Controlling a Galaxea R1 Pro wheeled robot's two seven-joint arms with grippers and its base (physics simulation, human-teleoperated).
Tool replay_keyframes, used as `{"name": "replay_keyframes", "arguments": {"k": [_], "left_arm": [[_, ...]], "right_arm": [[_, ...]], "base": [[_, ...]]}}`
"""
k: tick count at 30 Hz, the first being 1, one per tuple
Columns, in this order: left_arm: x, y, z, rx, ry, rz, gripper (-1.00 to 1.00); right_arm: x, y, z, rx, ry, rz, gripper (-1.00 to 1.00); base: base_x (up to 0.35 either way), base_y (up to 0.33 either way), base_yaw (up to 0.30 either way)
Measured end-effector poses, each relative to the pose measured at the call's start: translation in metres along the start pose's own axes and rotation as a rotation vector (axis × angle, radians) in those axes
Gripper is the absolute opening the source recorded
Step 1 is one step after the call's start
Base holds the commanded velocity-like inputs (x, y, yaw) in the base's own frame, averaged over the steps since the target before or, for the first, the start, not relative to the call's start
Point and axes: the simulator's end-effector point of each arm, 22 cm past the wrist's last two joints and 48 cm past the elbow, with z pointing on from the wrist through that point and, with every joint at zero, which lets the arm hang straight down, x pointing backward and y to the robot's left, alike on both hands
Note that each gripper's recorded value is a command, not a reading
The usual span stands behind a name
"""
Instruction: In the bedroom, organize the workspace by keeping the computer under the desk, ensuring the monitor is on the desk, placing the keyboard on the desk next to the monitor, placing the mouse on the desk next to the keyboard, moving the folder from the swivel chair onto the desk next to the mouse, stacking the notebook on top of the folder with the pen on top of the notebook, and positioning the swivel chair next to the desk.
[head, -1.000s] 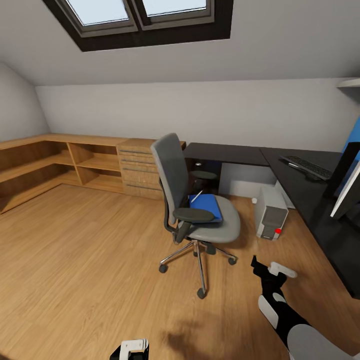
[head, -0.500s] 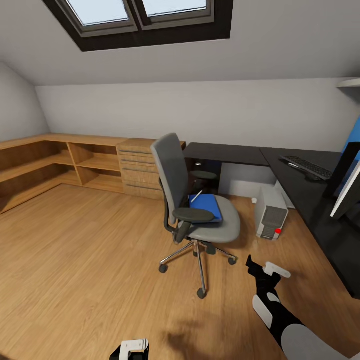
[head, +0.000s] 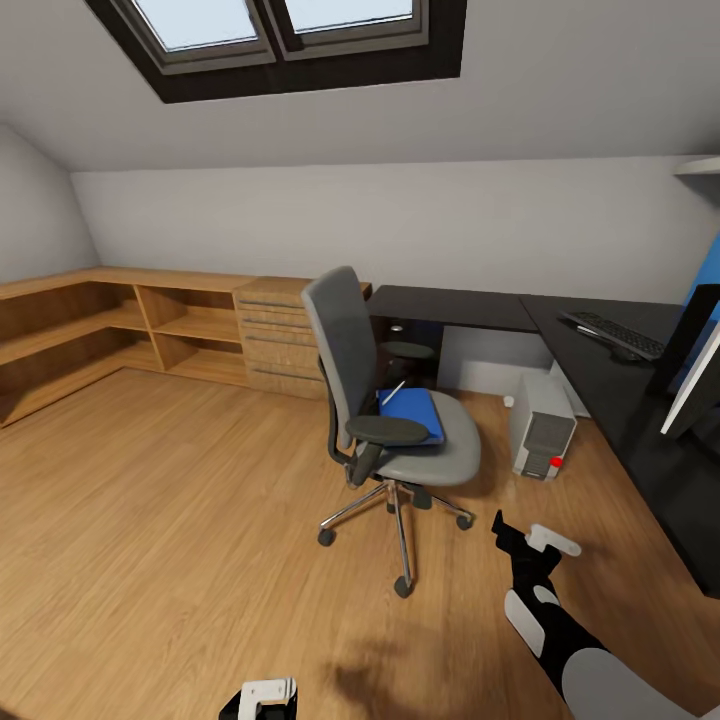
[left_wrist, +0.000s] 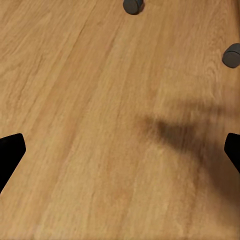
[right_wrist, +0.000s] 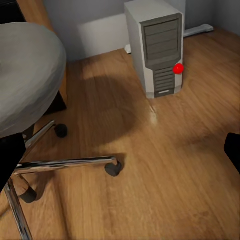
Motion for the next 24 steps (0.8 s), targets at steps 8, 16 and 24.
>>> {"name": "replay_keyframes", "arguments": {"k": [8, 16, 24], "left_arm": [[0.001, 0.000, 0.000, 0.000, 0.003, 0.000, 1.00], [0.001, 0.000, -0.001, 0.001, 0.002, 0.001, 1.00], [0.000, 0.000, -0.001, 0.001, 0.000, 0.001, 1.00]], "right_arm": [[0.002, 0.003, -0.001, -0.002, 0.004, 0.003, 1.00], [0.003, 0.009, -0.004, -0.008, 0.006, 0.011, 1.00], [0.003, 0.010, -0.004, -0.009, 0.006, 0.012, 1.00]], "base": [[0.000, 0.000, -0.094], [0.000, 0.033, -0.225], [0.030, 0.221, -0.250]]}}
